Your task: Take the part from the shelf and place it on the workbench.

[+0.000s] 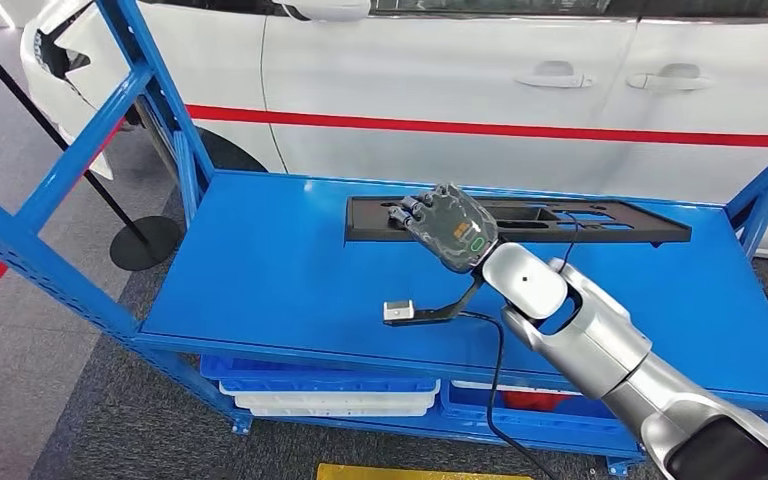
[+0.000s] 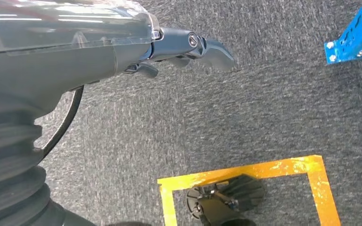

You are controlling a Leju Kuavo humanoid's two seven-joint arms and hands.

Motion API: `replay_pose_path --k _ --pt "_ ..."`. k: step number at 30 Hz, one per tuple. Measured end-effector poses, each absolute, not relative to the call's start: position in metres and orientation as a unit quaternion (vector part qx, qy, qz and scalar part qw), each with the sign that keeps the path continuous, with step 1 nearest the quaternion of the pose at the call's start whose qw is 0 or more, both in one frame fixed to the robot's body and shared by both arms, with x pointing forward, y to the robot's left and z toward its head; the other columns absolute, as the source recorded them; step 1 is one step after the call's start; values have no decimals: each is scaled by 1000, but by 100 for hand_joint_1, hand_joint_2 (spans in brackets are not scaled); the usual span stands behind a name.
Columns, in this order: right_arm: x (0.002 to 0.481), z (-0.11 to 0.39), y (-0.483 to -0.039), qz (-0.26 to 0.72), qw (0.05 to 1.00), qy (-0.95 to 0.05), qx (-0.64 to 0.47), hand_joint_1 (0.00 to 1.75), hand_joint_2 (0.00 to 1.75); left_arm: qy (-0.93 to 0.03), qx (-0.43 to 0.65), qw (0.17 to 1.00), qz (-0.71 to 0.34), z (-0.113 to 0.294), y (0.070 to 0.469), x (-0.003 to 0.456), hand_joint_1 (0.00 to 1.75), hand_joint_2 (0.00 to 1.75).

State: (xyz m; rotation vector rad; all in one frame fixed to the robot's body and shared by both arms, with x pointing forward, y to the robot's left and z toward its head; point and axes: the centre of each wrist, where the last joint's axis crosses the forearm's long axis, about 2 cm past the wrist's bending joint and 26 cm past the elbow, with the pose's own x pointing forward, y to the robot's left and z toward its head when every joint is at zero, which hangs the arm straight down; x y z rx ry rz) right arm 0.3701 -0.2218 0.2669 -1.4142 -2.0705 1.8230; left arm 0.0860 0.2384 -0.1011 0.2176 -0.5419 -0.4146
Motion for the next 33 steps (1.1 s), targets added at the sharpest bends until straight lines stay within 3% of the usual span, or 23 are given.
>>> replay_pose_path --k 33 --pt "368 244 -225 587 50 -658 -468 175 175 -261 101 938 -206 -101 237 84 0 175"
